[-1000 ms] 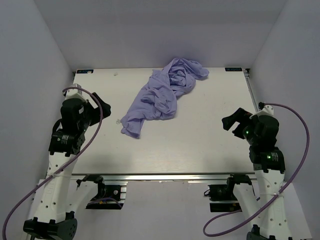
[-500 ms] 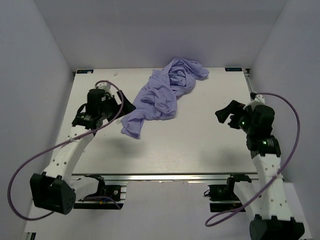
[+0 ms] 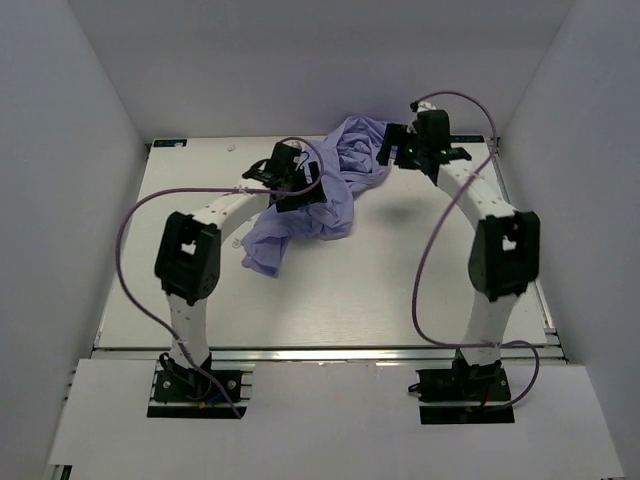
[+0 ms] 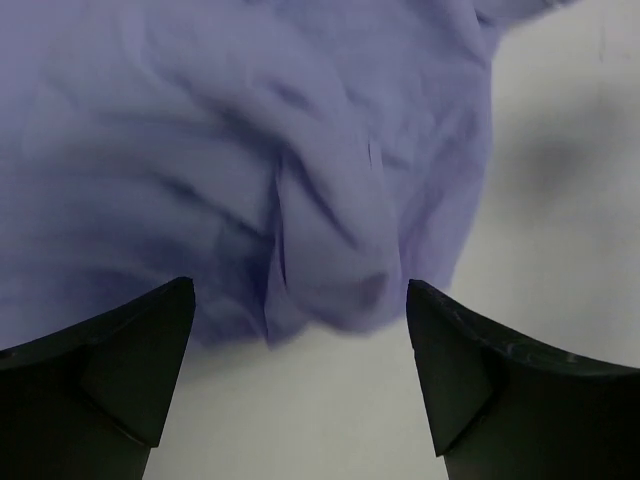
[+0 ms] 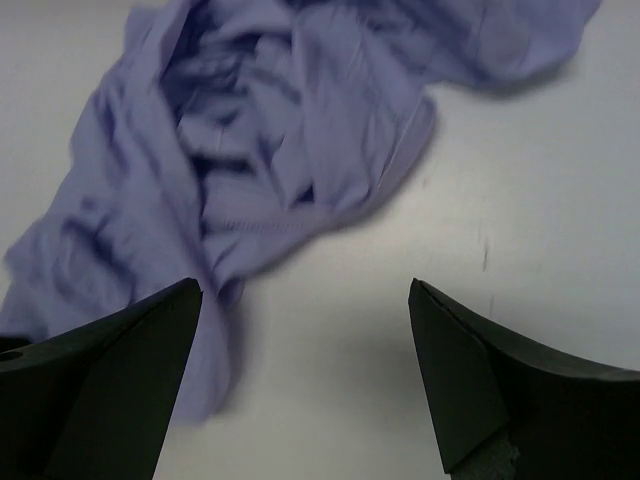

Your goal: Zip up the jacket

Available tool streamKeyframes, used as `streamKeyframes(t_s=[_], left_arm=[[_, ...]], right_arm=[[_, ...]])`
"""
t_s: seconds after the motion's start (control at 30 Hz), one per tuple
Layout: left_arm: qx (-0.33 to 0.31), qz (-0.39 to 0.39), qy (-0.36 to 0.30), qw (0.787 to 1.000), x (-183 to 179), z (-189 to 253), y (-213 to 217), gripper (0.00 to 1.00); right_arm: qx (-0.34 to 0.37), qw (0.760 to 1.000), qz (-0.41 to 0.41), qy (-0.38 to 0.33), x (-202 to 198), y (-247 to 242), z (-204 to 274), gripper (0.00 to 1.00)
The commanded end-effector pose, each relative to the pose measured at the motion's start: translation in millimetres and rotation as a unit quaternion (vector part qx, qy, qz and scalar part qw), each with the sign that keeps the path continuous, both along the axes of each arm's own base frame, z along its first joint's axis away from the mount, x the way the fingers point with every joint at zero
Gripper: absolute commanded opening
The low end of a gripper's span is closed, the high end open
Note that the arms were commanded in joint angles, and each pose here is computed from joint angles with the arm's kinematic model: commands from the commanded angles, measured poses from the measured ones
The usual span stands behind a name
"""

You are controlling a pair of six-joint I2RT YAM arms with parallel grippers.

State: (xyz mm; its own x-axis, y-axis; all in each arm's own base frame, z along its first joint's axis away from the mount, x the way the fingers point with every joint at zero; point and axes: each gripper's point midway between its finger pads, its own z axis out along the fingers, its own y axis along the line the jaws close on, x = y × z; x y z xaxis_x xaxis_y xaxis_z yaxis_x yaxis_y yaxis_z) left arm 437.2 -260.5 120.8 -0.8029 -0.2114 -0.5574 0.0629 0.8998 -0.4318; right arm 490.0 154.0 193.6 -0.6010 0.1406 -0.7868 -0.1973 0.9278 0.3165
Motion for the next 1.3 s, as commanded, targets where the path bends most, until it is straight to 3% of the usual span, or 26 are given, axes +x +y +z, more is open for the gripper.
streamKeyframes(t_s=[0.0,0.03,0.07,0.1,0.17,0.2,0.23,0.27,0.33,0.37,0.4,0.43,0.47,0.5,0.53,0.63,0.67,0.7,0.73,0.77,0.8,0.83,0.87,1.07,1.17,1.27], left_arm=[[0.025,0.013,-0.031,0.999,38,19,-3,0.95],[0.046,0.023,-0.016,0.999,49,-5,-2,0.94],[0.056,0.031,-0.019,0.998,58,-8,-2,0.92],[0.055,0.036,-0.034,0.997,72,3,-5,0.9],[0.065,0.037,-0.026,0.997,85,-16,-7,0.75],[0.064,0.04,-0.027,0.997,91,-17,-5,0.67],[0.059,0.042,-0.034,0.997,98,-14,-5,0.56],[0.058,0.045,-0.033,0.997,101,-18,-3,0.37],[0.039,0.046,-0.037,0.998,108,-16,2,0.11],[0.029,0.045,-0.042,0.998,109,-8,3,0.0],[0.025,0.046,-0.045,0.998,111,-4,7,0.0],[0.009,0.03,-0.041,0.999,107,2,7,0.0],[0.004,0.025,-0.058,0.998,104,23,10,0.0],[0.006,0.024,-0.066,0.998,101,33,14,0.0],[0.013,0.019,-0.068,0.997,94,37,18,0.0],[-0.011,0.017,-0.123,0.992,68,107,27,0.0],[-0.013,0.017,-0.129,0.991,56,108,32,0.0],[-0.036,0.019,-0.183,0.982,34,164,40,0.0],[-0.049,0.017,-0.209,0.977,19,185,44,0.0],[-0.057,0.018,-0.22,0.974,4,183,50,0.0],[-0.083,0.022,-0.278,0.957,-28,237,63,0.0],[-0.093,0.025,-0.299,0.949,-44,254,69,0.0],[-0.102,0.028,-0.317,0.942,-60,269,76,0.0],[-0.149,0.05,-0.411,0.898,-163,363,122,0.0],[-0.169,0.06,-0.434,0.883,-193,388,136,0.0],[-0.18,0.065,-0.443,0.876,-203,398,141,0.0]], right_arm=[[-0.084,0.996,-0.042,-0.012,75,-7,-28,0.89],[-0.104,0.994,-0.039,-0.023,90,-1,-27,0.89],[-0.103,0.991,-0.046,-0.068,116,5,3,0.89],[-0.117,0.991,-0.043,-0.054,132,9,-31,0.89],[-0.104,0.989,-0.033,-0.098,157,24,-20,0.89],[-0.101,0.99,-0.027,-0.093,164,30,-40,0.89],[-0.094,0.99,-0.023,-0.099,168,34,-44,0.89],[-0.079,0.989,-0.026,-0.123,176,39,-39,0.87],[-0.065,0.989,-0.02,-0.129,179,49,-54,0.73],[-0.055,0.991,-0.016,-0.117,177,52,-64,0.35],[-0.047,0.992,-0.025,-0.119,179,52,-51,0.06],[-0.045,0.993,-0.033,-0.102,174,50,-52,0.0],[-0.029,0.991,-0.038,-0.124,169,50,-16,0.0],[-0.029,0.992,-0.035,-0.118,159,48,-16,0.0],[-0.007,0.985,-0.027,-0.17,148,49,45,0.0],[-0.007,0.98,-0.015,-0.2,110,43,83,0.0],[0.002,0.969,-0.017,-0.245,82,35,143,0.0],[-0.001,0.965,-0.017,-0.261,64,30,163,0.0],[-0.008,0.969,-0.015,-0.248,46,25,152,0.0],[0.005,0.956,-0.018,-0.292,9,14,205,0.0],[0.007,0.952,-0.018,-0.306,-10,7,219,0.0],[0.001,0.955,-0.014,-0.297,-28,3,208,0.0],[0.016,0.94,-0.016,-0.34,-68,-8,251,0.0],[0.044,0.898,0.041,-0.437,-210,-31,325,0.0],[0.064,0.885,0.019,-0.462,-250,-49,355,0.0],[0.062,0.892,0.008,-0.449,-256,-55,353,0.0]])
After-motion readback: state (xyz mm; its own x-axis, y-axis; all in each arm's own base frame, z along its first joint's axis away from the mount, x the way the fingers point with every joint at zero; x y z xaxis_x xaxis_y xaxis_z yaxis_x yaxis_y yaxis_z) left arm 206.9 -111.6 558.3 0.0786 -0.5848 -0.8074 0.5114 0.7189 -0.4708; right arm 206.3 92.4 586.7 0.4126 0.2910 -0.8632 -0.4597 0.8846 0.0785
